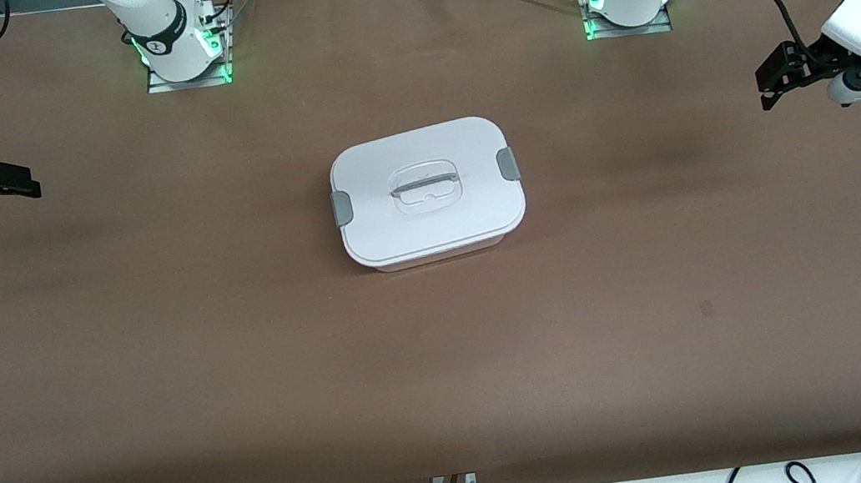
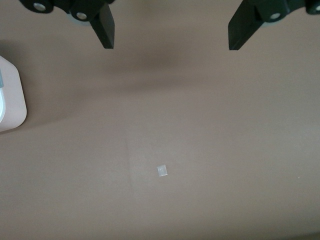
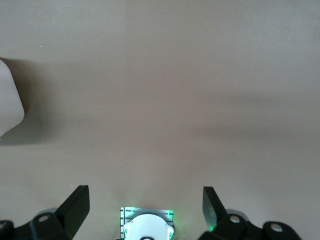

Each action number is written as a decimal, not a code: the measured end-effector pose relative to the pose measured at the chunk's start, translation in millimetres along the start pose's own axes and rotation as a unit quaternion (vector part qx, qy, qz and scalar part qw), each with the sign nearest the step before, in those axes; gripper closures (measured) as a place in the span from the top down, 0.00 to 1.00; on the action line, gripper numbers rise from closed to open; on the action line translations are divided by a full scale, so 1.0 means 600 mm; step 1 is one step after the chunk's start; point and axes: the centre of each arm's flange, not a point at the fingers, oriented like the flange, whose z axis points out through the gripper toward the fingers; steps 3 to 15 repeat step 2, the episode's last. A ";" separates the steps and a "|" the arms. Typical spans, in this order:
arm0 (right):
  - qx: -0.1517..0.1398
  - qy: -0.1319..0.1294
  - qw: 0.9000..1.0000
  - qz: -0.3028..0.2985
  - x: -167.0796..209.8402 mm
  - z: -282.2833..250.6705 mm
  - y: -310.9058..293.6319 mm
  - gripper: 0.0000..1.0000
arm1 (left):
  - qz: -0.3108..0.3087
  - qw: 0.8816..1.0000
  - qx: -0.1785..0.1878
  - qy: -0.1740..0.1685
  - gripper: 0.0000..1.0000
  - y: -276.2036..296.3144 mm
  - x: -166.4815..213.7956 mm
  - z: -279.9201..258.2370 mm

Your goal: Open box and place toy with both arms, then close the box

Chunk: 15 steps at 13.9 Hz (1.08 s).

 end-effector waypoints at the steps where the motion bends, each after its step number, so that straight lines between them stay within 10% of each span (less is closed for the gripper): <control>1: 0.000 0.000 1.000 0.000 0.000 0.000 0.000 1.00 | 0.001 1.000 0.000 -0.001 1.00 0.003 0.000 0.001; 15: 0.000 0.000 1.000 0.000 0.000 0.000 0.000 1.00 | 0.001 1.000 0.000 -0.001 1.00 0.005 0.000 0.001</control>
